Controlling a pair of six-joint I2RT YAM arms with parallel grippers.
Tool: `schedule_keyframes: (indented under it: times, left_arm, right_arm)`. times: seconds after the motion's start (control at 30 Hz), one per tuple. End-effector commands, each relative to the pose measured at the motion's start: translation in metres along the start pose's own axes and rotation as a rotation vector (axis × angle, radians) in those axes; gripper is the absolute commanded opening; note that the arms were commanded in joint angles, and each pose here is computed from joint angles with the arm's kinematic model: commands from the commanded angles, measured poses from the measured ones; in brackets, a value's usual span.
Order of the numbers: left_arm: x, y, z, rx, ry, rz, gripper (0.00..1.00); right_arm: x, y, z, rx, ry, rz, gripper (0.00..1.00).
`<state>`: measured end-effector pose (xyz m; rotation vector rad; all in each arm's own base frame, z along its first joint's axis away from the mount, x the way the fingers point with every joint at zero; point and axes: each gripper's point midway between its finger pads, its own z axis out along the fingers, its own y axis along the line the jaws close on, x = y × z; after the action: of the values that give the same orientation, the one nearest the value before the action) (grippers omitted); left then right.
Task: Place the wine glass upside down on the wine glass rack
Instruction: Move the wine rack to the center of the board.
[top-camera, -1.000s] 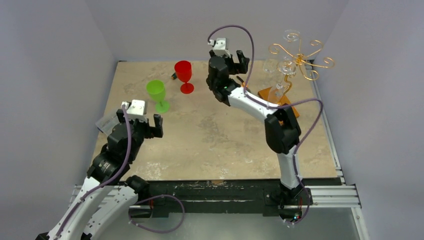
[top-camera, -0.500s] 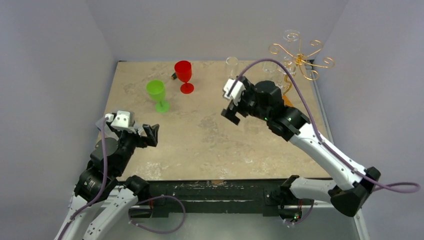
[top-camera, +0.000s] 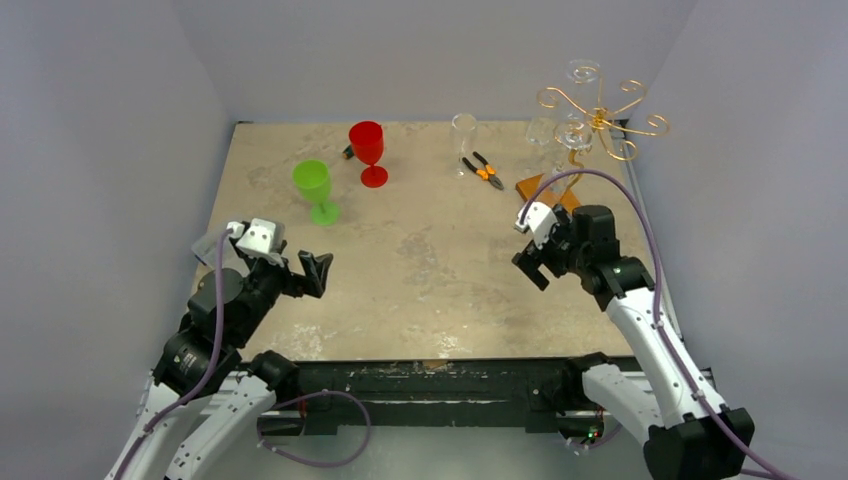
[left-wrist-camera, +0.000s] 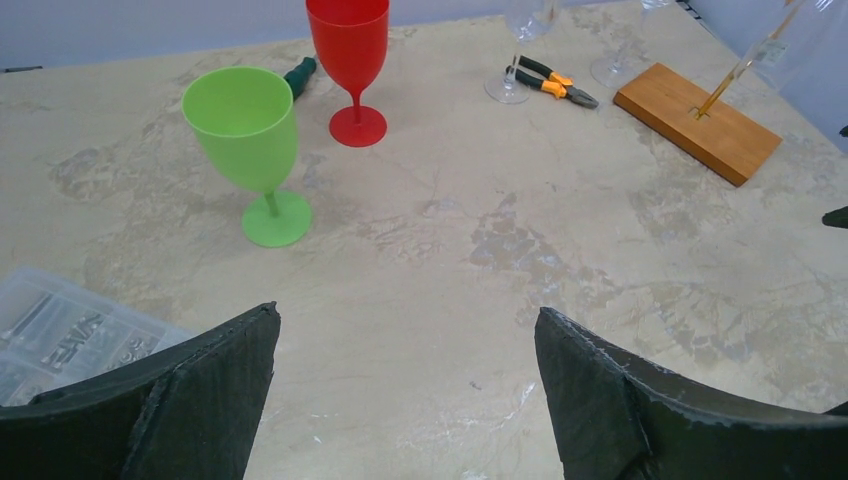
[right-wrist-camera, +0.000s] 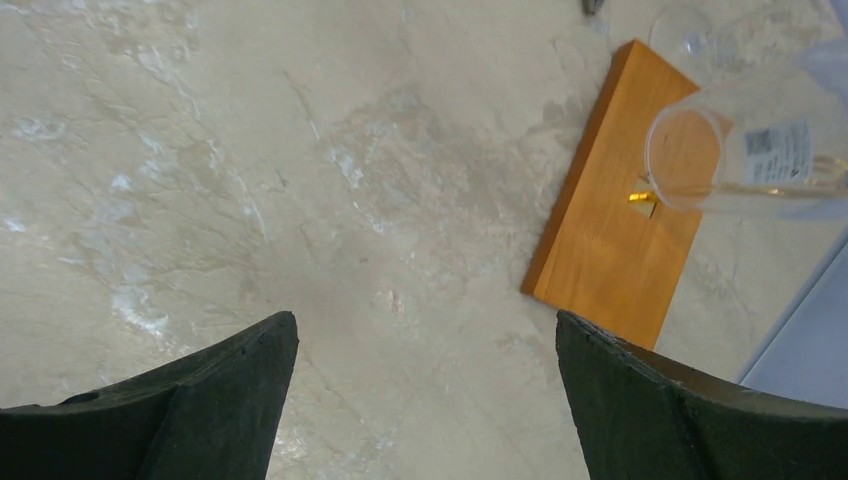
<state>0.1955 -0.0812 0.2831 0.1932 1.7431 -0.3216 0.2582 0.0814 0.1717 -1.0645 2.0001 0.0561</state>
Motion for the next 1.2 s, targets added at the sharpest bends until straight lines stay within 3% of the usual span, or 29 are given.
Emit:
schedule_keyframes:
  times: [0.0,0.23,0.53,0.87,1.17]
  left_arm:
    - [-0.007,-0.007,0.0,0.048,-0.037,0.015,0.95]
    - [0.009,-0.008,-0.002,0.067,-0.017,0.033,0.96]
    - [0.009,-0.01,-0.006,0.084,-0.03,0.03,0.96]
    - [0.011,-0.011,-0.003,0.089,-0.019,0.033,0.96]
    - [0.014,-0.009,0.0,0.077,-0.003,0.031,0.96]
  right_arm:
    - [0.016,-0.03,0.008,0.087,-0.002,0.028,0.96]
    - [0.033,-0.08,0.007,0.144,-0.117,0.064,0.92]
    - [0.028,-0.125,0.01,0.188,-0.363,0.082,0.87]
    - [0.049,-0.15,0.024,0.344,-0.41,0.062,0.86]
    - [0.062,-0.153,0.047,0.225,-0.457,0.126,0.74]
